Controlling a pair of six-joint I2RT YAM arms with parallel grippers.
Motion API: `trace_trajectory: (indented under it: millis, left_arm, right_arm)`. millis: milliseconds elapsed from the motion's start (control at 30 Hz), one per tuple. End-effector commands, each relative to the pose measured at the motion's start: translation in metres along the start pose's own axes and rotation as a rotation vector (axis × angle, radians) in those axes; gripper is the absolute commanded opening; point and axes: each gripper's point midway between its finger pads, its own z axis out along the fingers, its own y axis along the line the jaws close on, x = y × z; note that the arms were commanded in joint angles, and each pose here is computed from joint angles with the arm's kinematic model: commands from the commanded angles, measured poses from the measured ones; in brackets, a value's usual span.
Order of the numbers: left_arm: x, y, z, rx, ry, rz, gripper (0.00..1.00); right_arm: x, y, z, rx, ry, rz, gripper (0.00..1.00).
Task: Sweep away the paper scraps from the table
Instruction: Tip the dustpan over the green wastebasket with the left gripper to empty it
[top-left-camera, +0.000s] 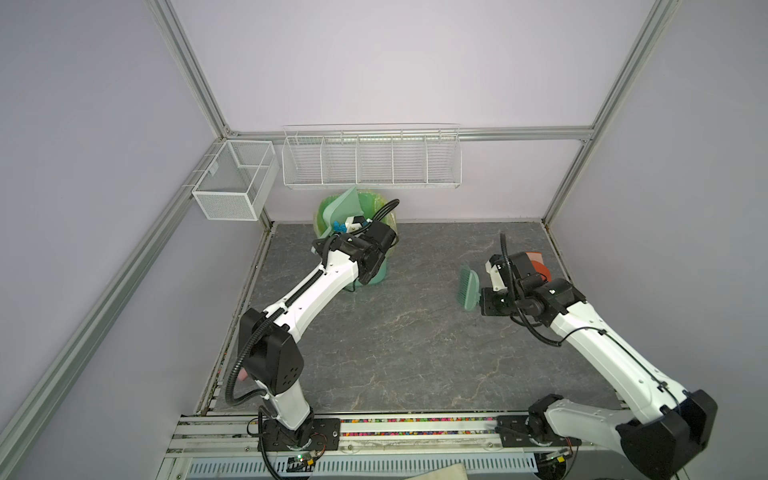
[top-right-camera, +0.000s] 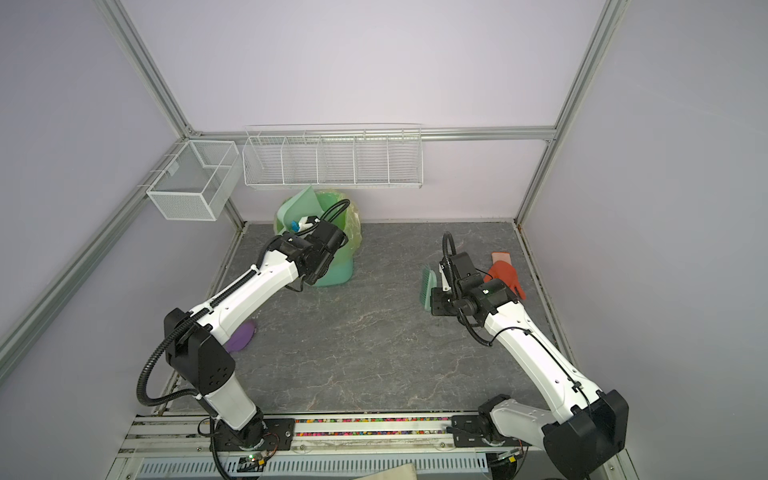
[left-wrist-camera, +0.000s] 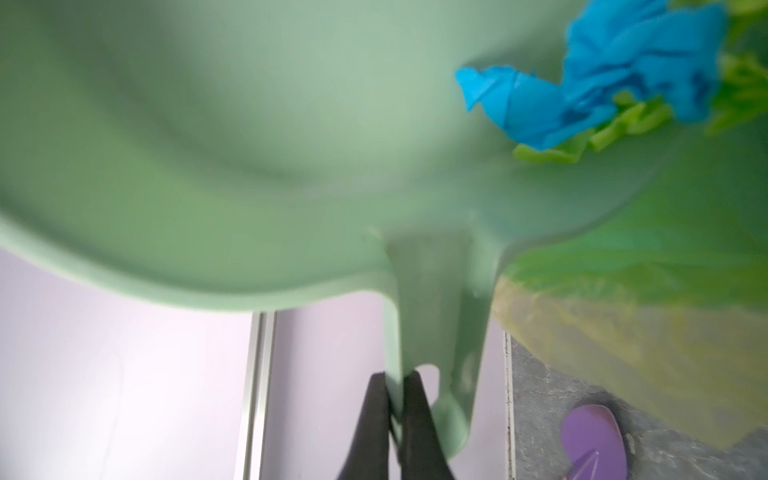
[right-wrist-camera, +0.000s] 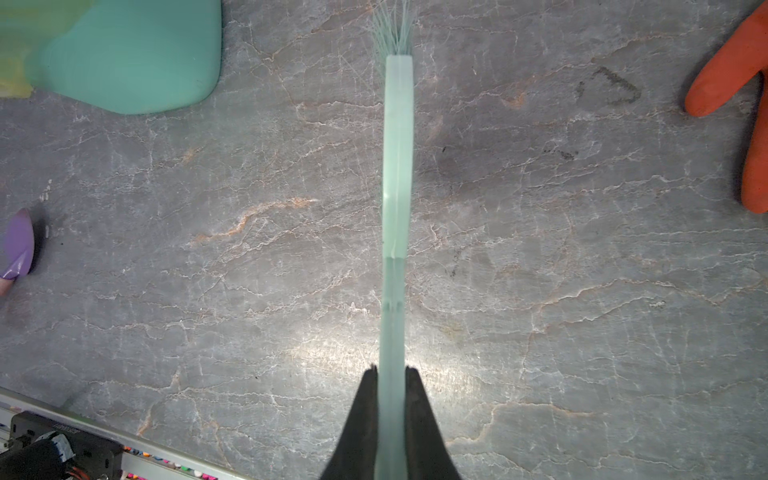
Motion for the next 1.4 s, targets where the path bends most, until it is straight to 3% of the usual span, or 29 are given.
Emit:
trace_trajectory:
  millis: [0,300,733,933,1100,1233,1367]
  left_arm:
    - [-0.002,0.038,-0.007,-0.107,-0.011,-0.074,0.00]
    - [0.001,0.037,-0.007,-0.180,0.008,-0.019,0.00]
    - [0.004,0.054,-0.018,-0.108,-0.051,-0.130,0.00]
    - [0.000,0.044,-0.035,0.135,-0.111,-0.231,0.00]
    - [-0.005,0.034,-0.050,0.253,-0.150,-0.260,0.00]
    - [-0.013,0.035,-0.082,0.544,-0.199,-0.386,0.00]
    - [-0.021,0.039,-0.111,0.726,-0.289,-0.460,0.00]
  right_arm:
    - [-0.004,0.000,0.003,-0.002,-0.017,-0.017,0.07]
    - [-0.007,0.006,0.008,-0.025,-0.009,-0.028,0.07]
    - [-0.007,0.007,0.003,-0.033,-0.018,-0.008,0.07]
    - [-0.005,0.006,0.000,-0.036,-0.025,0.007,0.07]
    - [-0.004,0.008,-0.003,-0.059,-0.036,0.037,0.07]
    - [-0.008,0.012,-0.007,-0.080,-0.048,0.052,0.07]
    - [-0.012,0.017,-0.007,-0.101,-0.053,0.065,0.07]
